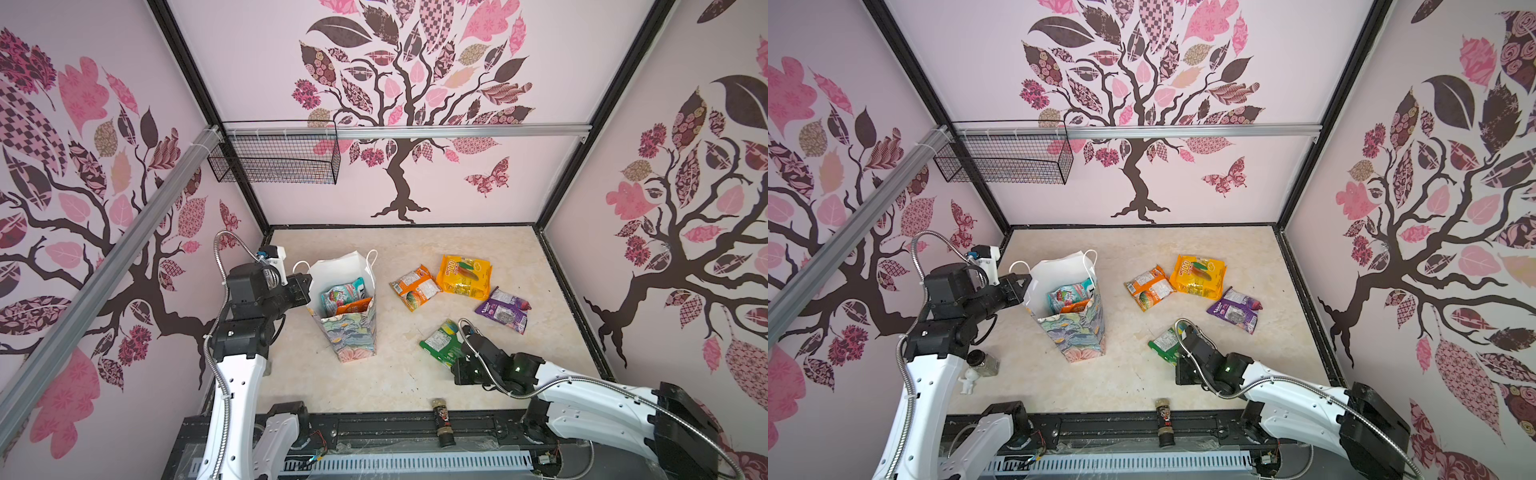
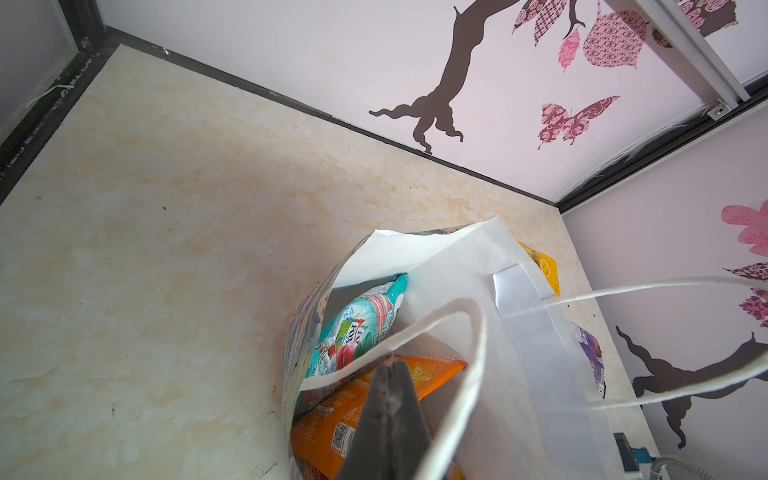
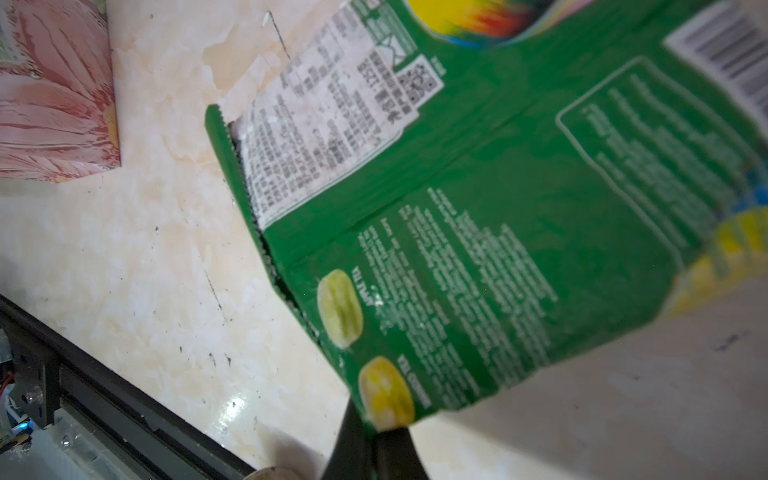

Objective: Place the snacks into the paper bag
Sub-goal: 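Lift the green packet with the right gripper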

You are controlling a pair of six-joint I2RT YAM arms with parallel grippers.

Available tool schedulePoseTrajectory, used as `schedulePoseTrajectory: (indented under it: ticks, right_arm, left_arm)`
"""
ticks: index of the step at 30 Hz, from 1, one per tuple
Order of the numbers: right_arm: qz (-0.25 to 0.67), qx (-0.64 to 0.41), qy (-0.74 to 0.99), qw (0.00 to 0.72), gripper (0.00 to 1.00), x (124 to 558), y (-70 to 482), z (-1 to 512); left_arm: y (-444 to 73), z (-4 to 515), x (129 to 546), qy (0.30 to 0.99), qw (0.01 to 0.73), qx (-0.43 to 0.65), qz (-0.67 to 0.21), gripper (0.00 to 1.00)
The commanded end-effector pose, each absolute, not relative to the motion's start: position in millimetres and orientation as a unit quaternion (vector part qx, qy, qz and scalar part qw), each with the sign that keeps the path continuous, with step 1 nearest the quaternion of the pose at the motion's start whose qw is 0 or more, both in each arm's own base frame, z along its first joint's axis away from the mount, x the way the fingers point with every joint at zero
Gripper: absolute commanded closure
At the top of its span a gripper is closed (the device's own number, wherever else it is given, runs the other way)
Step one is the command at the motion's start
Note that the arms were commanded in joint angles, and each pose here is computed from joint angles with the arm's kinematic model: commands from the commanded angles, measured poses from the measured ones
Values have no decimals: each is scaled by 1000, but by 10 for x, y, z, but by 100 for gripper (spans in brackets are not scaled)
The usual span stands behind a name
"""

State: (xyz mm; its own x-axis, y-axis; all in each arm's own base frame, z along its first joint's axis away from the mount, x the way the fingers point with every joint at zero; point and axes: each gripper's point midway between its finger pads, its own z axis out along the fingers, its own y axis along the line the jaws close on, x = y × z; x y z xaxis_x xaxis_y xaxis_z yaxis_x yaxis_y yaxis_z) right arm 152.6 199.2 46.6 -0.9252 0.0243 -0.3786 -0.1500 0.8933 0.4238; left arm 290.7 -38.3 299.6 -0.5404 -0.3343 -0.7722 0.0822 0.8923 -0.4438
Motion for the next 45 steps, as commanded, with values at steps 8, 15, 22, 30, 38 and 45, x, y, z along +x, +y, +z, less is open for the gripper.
schedulePoseTrajectory:
  ticks: [8,15,22,30,38,45]
  right_arm:
    - [244,-62,938,238,100,1735,2185,846]
    - [252,-76,930,257,100,1820,2279,996]
    - [258,-84,923,274,100,1880,2329,1137]
    - [272,-91,908,305,100,1968,2397,1327]
    - [271,-105,900,326,100,2026,2429,1526]
    - [284,-110,886,350,100,2103,2510,1784]
  left_arm:
    - [-369,2970,2869,851,475,-67,-212,97]
    - [-361,2945,2820,856,472,-60,-202,96]
    - [-354,2927,2817,854,478,-57,-199,95]
    - [-343,2869,2837,858,470,-61,-199,95]
    - [-330,2854,2841,858,470,-65,-199,95]
    - [-329,2849,2834,858,469,-65,-198,95]
